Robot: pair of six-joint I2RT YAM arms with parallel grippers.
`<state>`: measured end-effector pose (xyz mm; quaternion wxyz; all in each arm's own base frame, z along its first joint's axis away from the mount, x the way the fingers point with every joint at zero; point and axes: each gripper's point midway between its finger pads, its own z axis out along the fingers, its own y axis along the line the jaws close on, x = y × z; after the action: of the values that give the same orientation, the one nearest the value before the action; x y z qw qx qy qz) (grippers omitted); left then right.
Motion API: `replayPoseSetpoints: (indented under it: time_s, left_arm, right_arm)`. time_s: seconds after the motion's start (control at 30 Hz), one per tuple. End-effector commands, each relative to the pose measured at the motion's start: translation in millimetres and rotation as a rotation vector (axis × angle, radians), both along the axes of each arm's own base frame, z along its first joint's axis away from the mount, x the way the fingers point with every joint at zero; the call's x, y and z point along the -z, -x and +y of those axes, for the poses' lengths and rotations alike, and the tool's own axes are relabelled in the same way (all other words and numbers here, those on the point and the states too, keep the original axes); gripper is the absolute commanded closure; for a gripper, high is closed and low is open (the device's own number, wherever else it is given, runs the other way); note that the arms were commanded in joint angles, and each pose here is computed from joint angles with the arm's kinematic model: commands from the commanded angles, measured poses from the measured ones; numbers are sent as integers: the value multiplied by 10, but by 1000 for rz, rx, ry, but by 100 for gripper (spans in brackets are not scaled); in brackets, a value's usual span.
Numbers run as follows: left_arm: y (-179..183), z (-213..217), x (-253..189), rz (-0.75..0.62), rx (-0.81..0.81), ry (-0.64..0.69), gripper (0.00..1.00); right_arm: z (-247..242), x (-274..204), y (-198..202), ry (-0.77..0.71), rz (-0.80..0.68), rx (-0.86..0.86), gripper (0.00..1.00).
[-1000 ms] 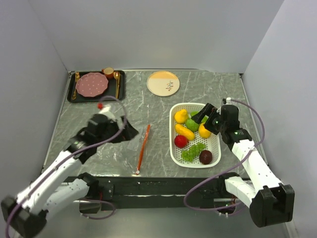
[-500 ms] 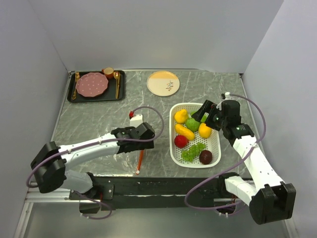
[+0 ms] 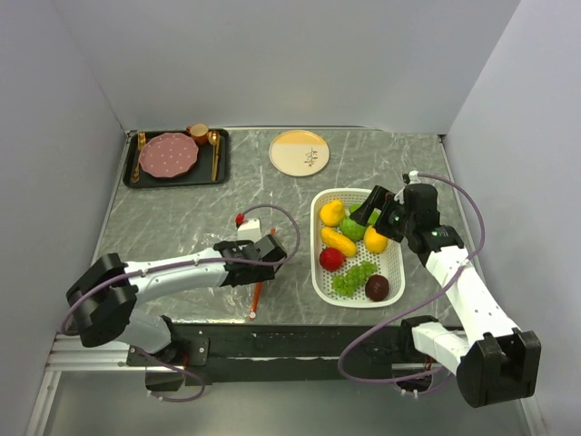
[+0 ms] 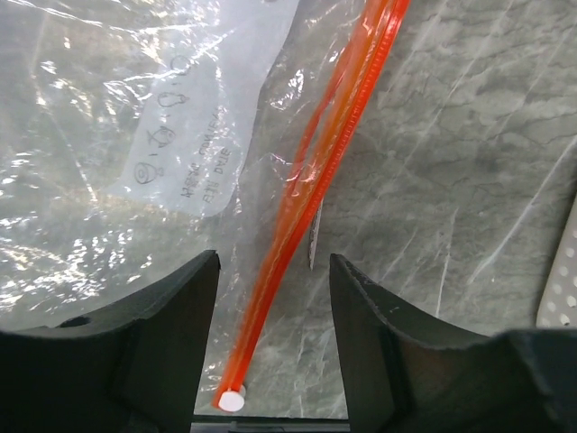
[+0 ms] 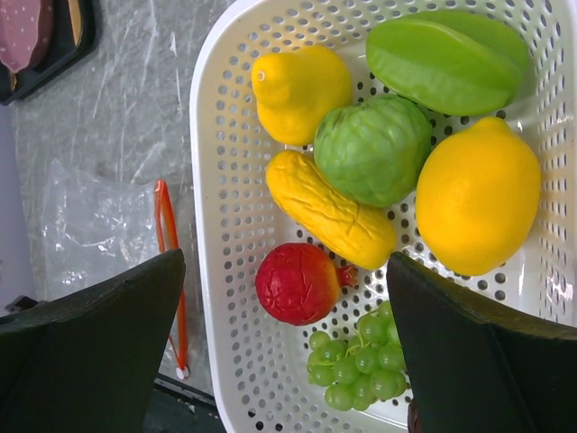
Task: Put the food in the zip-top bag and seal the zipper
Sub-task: Pick up the zipper food storage bag at the center of the board.
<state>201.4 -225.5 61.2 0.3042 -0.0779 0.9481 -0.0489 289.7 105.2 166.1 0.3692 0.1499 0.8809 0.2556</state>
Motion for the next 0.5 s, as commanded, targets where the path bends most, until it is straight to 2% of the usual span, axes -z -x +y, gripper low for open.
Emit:
replayPoseSetpoints:
  time_s: [0.0,0.27,0.33,0.47]
  left_arm:
    - [-21,-127,58,-8,9,37,44]
    - [-12,-114,219,23,-7,1,54]
    - [-13,-91,227,23,-11,-11,61]
    - [-13,-29,213,17,-42,-22,67]
  right_arm:
    - [11,-158,-75,-11,-36,-1,0]
    - [3,-102,-74,-1,-16,-2,0]
    - [3,-86,-73,0,-13,-3,0]
    - [10,-43,-72,0,-3,-8,0]
